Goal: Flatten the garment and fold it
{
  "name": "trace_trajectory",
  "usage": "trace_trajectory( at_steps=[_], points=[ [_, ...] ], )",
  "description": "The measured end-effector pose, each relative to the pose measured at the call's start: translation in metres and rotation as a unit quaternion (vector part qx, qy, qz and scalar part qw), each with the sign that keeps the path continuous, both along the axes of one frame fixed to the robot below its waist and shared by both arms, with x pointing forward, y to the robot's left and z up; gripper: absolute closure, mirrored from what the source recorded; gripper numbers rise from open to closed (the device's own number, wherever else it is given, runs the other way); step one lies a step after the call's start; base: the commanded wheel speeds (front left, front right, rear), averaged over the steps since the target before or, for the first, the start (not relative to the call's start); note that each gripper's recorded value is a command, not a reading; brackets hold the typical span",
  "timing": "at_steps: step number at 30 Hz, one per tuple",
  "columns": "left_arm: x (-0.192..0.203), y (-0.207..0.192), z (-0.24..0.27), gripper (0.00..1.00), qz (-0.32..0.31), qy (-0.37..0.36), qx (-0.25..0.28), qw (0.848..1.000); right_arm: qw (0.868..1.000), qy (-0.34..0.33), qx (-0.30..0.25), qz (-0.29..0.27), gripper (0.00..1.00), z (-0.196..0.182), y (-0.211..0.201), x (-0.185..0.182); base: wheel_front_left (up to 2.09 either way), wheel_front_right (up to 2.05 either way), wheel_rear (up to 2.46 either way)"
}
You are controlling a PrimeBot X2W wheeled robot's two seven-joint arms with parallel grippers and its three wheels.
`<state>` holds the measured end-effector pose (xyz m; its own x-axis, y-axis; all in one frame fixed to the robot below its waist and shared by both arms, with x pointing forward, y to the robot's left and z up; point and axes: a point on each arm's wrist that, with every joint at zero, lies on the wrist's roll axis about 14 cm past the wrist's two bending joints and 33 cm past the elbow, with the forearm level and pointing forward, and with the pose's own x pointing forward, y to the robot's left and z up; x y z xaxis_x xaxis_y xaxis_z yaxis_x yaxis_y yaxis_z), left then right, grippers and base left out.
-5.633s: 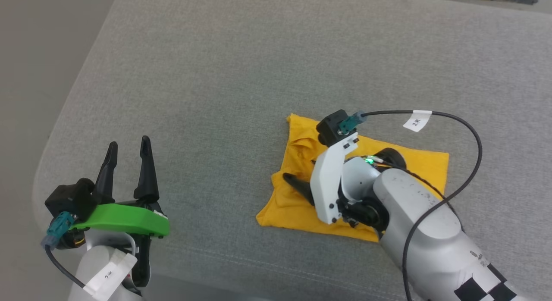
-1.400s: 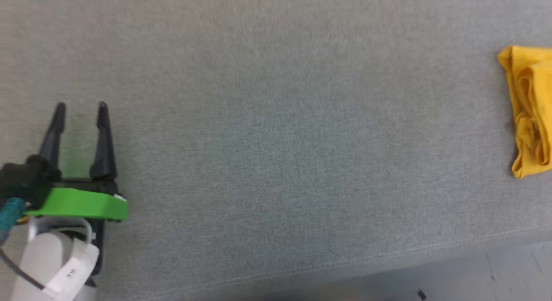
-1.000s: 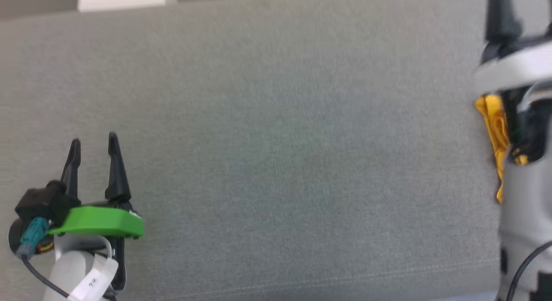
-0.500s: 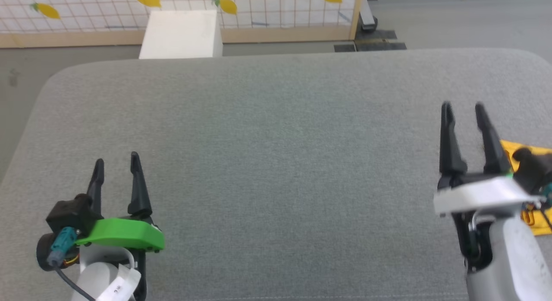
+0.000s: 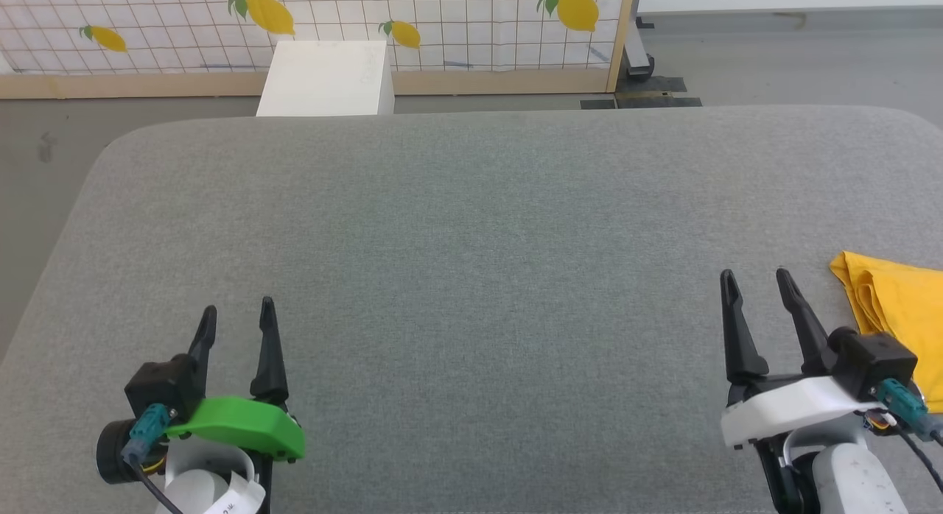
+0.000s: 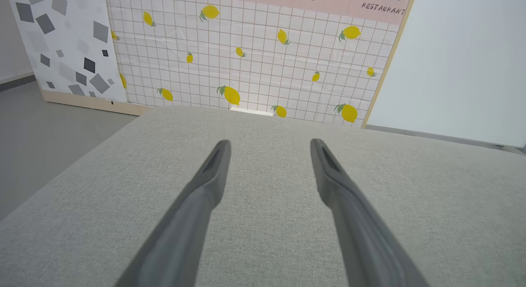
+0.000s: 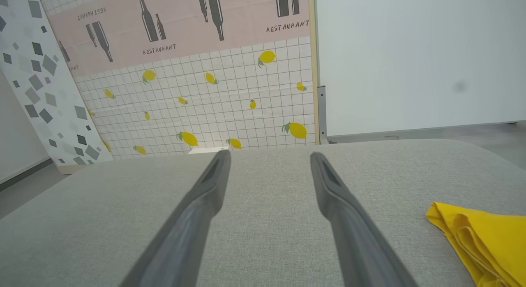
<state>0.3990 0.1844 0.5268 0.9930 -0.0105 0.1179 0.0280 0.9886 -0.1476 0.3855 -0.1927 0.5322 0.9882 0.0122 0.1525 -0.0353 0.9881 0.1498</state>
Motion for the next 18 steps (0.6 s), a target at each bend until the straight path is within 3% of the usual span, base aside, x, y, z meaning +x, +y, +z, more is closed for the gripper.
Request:
trace_trajectory(
  at_steps=[12, 13, 18],
  points=[
    [-0.0016, -0.0029, -0.0099, 0.00, -0.007, 0.017, 0.004, 1.000, 1.000, 0.010, 0.005, 0.000, 0.00, -0.0070, 0.0002, -0.0023, 0.00, 0.00, 0.00],
    [-0.0013, -0.0033, -0.0110, 1.00, -0.008, 0.020, 0.004, 1.000, 1.000, 0.011, 0.006, 0.000, 1.00, -0.0074, 0.0001, -0.0022, 0.00, 0.00, 0.00],
    [-0.0014, -0.0036, -0.0109, 1.00, -0.008, 0.020, 0.004, 1.000, 1.000, 0.011, 0.006, 0.000, 1.00, -0.0074, 0.0001, -0.0022, 0.00, 0.00, 0.00]
  ],
)
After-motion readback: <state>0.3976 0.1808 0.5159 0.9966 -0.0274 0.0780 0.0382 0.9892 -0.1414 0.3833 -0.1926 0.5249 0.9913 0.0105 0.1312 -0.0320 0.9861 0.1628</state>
